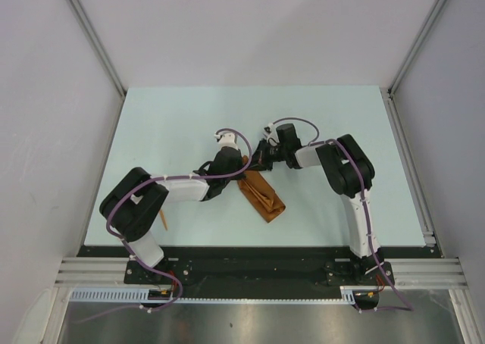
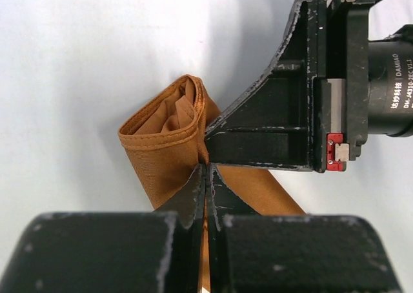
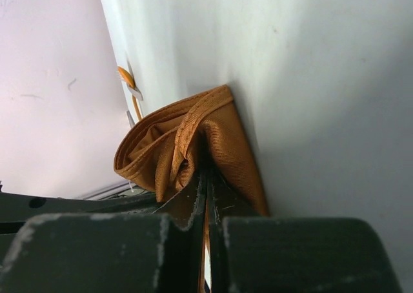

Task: Fold the napkin into a case and place the utensils inside
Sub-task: Grasp the top corner of the smaller rectangle folded napkin from the folded napkin.

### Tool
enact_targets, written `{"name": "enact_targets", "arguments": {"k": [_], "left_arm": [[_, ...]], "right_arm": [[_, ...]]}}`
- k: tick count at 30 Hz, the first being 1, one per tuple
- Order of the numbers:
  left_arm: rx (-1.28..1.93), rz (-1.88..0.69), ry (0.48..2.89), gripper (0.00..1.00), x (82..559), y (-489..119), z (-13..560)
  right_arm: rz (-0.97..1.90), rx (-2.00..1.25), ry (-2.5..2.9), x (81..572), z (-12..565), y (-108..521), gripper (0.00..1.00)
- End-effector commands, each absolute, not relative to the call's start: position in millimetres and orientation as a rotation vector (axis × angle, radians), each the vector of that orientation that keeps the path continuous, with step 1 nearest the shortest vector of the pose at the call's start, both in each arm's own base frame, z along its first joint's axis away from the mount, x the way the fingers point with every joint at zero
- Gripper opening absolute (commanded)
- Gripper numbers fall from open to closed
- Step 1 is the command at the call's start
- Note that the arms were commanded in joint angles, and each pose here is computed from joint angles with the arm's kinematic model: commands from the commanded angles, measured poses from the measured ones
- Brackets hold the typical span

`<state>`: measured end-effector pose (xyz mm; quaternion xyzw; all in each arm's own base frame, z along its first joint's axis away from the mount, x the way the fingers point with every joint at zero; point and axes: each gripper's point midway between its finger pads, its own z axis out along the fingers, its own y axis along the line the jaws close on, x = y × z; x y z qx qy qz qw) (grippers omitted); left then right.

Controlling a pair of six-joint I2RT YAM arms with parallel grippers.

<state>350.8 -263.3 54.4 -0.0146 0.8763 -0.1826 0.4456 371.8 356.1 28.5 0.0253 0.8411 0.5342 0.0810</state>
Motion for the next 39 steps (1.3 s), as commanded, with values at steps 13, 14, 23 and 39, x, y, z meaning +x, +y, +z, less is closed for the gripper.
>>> {"name": "enact_targets", "arguments": {"k": [13,14,23,39], "left_arm": [[-0.075,-0.457,2.138,0.0,351.1,-259.0,66.7],[-0.076,-0.456,2.134,0.0,351.8,-258.4,67.6],[-0.072,-0.467,2.135,0.0,352.2,-260.3,67.9],[-0.111,-0.416,2.152,0.0,354.1,-253.3,61.0]], "right_arm": [[1.544,0.088,2.441,388.9,54.4,333.6,0.0],[1.548,0.081,2.439,388.5,55.0,335.2,0.0],[1.596,0.028,2.428,386.9,58.5,359.9,0.0],[1.721,0.07,2.474,357.6,28.8,385.5,0.0]]}}
